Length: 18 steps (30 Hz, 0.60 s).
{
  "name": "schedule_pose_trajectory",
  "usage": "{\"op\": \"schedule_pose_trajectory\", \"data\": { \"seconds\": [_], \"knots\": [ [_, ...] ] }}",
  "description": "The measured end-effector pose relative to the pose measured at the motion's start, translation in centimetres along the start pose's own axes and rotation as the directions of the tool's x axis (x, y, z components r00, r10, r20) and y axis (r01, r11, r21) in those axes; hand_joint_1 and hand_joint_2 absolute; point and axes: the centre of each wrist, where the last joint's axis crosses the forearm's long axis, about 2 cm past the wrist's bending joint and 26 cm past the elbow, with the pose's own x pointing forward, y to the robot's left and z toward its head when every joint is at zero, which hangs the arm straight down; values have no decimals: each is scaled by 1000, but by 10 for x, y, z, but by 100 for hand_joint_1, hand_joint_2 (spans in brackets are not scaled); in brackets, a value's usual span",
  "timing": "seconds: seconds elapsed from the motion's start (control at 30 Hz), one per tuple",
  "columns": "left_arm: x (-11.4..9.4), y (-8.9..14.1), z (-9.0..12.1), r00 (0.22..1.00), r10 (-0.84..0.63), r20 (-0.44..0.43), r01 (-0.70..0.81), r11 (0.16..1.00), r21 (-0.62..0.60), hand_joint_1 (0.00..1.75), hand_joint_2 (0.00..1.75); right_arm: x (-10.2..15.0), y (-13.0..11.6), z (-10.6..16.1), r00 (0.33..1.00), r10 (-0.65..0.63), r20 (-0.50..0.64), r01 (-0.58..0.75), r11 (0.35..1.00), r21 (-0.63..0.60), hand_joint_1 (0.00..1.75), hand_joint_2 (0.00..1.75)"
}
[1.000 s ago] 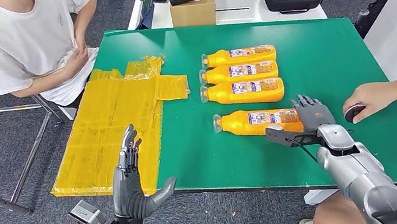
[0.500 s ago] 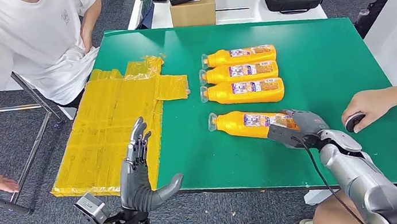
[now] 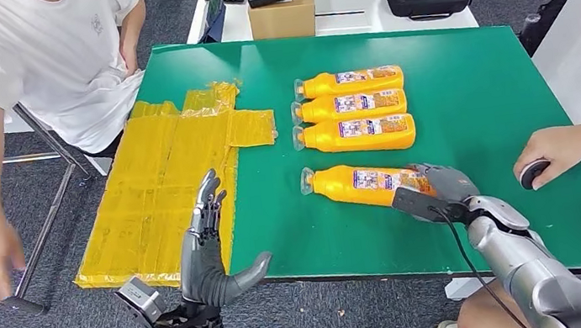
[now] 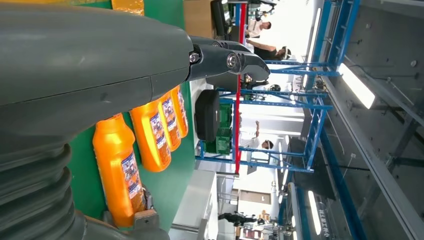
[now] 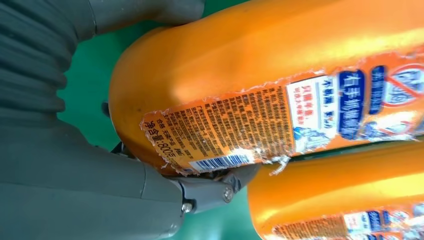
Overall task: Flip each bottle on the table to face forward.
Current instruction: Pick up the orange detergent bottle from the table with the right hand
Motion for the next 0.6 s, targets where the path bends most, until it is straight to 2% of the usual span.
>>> {"op": "schedule_pose_trajectory", "data": {
  "seconds": [0.2,0.43,0.6],
  "knots": [
    [-1,0,3,1000,4,4,-4,1000,7,0,175,-4,5,4,998,-48,35,49,999,-16,175,175],
    [3,-3,18,1000,2,4,-3,1000,24,0,175,-3,37,18,994,-75,86,87,986,-141,175,175],
    [7,-4,24,1000,-22,20,21,998,66,0,175,6,66,34,979,-162,125,189,949,-252,175,175]
  ]
}}
